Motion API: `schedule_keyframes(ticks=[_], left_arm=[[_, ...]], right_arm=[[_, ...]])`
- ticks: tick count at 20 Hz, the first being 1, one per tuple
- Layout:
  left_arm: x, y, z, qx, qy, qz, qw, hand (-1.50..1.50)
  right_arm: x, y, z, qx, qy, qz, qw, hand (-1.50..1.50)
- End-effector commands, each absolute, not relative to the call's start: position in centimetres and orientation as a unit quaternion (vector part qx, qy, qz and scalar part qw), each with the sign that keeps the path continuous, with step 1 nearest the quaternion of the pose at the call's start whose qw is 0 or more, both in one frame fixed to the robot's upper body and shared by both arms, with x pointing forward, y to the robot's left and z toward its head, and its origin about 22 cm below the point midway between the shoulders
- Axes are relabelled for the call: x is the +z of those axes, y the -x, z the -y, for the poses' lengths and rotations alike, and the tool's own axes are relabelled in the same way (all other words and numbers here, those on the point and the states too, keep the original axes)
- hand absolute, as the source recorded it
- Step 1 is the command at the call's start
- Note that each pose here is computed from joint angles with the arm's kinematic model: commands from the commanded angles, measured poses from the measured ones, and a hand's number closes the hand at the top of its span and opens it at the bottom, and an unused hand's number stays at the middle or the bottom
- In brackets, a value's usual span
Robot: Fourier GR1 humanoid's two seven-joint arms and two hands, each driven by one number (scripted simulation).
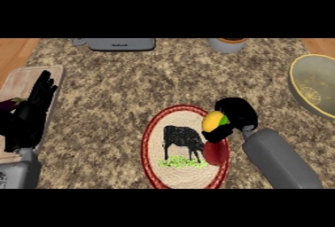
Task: Pick the lemon from the placemat and place it in the bowl
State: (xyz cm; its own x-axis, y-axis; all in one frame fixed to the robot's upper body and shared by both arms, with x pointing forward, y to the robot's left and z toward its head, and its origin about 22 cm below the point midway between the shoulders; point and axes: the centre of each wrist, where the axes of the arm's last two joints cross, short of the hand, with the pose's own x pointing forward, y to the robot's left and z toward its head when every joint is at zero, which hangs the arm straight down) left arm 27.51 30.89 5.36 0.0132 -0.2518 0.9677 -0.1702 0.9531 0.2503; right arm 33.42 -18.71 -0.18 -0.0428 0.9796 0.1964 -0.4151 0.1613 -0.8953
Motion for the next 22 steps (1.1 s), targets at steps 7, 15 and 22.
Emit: schedule_keyframes(ticks=[7, 15, 22], left_arm=[[4.9, -25.8, -31.9, -0.019, -0.16, 0.697, 0.698, 0.0], [5.7, -26.4, -31.3, -0.022, -0.153, 0.696, 0.701, 0.0], [5.5, -28.4, -30.2, -0.037, -0.151, 0.703, 0.694, 0.0]], right_arm=[[8.2, -32.3, 26.4, 0.476, 0.428, 0.542, 0.544, 1.5], [18.8, -29.9, 30.0, 0.312, 0.498, 0.632, 0.504, 1.5], [21.0, -28.5, 33.2, 0.251, 0.507, 0.622, 0.541, 1.5]])
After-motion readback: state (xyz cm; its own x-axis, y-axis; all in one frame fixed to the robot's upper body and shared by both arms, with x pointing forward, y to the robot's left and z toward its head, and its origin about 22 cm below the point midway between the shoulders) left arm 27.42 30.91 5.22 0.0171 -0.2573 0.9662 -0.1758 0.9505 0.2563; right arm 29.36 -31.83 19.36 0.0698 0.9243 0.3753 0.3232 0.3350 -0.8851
